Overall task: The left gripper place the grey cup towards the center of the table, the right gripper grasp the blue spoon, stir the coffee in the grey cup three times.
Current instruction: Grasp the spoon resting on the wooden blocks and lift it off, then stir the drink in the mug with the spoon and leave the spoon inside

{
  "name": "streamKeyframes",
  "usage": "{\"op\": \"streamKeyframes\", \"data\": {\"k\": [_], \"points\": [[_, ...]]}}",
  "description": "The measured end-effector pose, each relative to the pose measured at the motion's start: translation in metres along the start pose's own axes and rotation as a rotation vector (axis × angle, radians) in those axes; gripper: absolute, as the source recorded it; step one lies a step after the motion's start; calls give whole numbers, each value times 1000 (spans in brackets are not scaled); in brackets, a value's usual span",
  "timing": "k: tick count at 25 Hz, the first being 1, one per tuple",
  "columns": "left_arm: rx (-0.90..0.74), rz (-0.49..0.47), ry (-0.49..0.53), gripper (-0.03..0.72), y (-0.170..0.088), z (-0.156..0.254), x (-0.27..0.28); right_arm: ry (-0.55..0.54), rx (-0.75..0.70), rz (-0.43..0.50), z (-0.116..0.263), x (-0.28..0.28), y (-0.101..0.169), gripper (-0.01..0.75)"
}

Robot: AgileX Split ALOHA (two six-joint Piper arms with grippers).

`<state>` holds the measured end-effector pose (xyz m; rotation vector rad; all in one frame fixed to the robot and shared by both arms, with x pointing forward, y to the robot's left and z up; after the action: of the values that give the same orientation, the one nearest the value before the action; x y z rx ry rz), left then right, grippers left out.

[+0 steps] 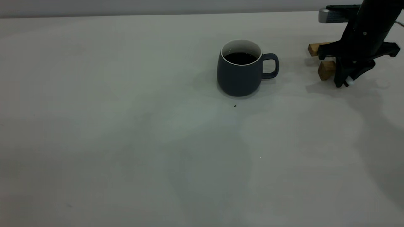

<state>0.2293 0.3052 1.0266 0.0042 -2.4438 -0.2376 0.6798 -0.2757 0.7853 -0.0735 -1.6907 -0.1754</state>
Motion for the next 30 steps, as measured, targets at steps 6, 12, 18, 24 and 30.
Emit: {"op": "streamKeyframes", "data": {"k": [6,12,18,24,30], "points": [[0,0,0,585,0,0,0,-33,-80,-121,-8,72,17,114],[0,0,0,585,0,0,0,207,-264,-518,8,95,60,114],[0,0,0,585,0,0,0,387,-412,-850,12,98,87,114],[0,0,0,585,0,0,0,447,-652,-1044,-1,111,98,114],[0,0,0,585,0,0,0,750,-1166,-1049,-9,119,102,114]]}}
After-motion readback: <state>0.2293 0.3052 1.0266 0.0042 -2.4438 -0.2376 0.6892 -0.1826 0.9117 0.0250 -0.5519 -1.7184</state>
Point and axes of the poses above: a point on each arm's last joint axis where the gripper is mounted, x pointing back along that axis away from the gripper, y along the wrist's bending axis when the last joint is at zero, z = x × y, the point moved 1 cm from there along -x, pointing out along that axis toward the gripper, and after that the axes turned 15 degrees about -x, right-handed, at the moved point
